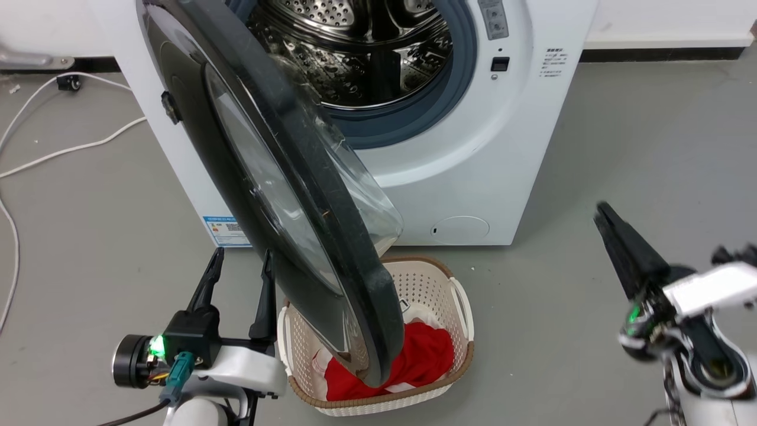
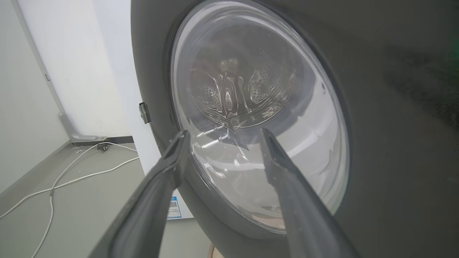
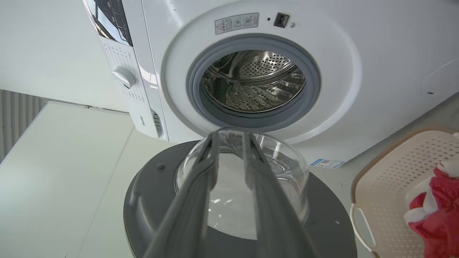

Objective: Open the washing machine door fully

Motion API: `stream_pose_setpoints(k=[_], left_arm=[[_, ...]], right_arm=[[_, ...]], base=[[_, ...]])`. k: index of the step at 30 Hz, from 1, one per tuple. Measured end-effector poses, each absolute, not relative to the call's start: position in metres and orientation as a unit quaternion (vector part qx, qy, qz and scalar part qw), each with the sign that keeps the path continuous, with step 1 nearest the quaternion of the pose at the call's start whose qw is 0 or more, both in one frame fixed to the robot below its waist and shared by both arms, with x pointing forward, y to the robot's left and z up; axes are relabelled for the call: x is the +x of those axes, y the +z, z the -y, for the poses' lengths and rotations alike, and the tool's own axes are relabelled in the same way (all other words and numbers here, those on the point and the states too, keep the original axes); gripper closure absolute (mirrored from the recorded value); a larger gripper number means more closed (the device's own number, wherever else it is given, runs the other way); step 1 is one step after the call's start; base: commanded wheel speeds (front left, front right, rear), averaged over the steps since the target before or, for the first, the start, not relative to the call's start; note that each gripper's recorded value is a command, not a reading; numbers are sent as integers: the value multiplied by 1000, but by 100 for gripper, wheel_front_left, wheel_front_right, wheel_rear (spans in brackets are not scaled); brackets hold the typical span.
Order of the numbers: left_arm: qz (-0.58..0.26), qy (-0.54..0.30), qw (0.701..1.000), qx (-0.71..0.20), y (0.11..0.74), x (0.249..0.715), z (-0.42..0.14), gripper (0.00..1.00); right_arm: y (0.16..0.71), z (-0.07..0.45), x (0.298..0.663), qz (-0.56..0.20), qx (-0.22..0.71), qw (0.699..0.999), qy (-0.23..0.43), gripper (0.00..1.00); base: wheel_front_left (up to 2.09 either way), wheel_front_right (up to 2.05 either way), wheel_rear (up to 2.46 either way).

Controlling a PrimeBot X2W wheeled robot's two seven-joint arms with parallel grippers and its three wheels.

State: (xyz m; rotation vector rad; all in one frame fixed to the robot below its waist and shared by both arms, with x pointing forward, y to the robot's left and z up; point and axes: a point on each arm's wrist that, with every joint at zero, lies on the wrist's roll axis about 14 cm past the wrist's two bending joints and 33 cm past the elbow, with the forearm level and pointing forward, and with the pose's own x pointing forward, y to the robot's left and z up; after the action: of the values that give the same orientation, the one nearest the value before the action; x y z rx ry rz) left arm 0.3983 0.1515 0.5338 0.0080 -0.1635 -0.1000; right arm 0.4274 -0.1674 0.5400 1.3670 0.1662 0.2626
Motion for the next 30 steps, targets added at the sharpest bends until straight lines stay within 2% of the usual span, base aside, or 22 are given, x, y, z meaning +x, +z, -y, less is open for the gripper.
stream_pose_setpoints(k=[8, 12, 16, 20, 25, 30], left_arm=[[79, -50, 996, 4, 532, 395, -152, 0], [79, -49, 996, 5, 533, 394, -153, 0], [81, -49, 996, 5, 534, 394, -153, 0], [83, -50, 995, 5, 535, 394, -153, 0], [83, -48, 995, 5, 535, 394, -153, 0], [80, -46, 996, 4, 533, 394, -155, 0]], right_arm=[[498, 214, 381, -23, 640, 768, -7, 0], [485, 232, 363, 6, 586, 807, -68, 0], [494, 251, 353, 54, 495, 861, -105, 0], [519, 261, 350, 102, 380, 913, -107, 0], [564, 253, 352, 148, 180, 970, -71, 0], [594, 222, 355, 174, 16, 984, -22, 0]], base=[[0, 0, 0], [0, 0, 0], [0, 0, 0], [0, 0, 0], [0, 0, 0], [0, 0, 0]])
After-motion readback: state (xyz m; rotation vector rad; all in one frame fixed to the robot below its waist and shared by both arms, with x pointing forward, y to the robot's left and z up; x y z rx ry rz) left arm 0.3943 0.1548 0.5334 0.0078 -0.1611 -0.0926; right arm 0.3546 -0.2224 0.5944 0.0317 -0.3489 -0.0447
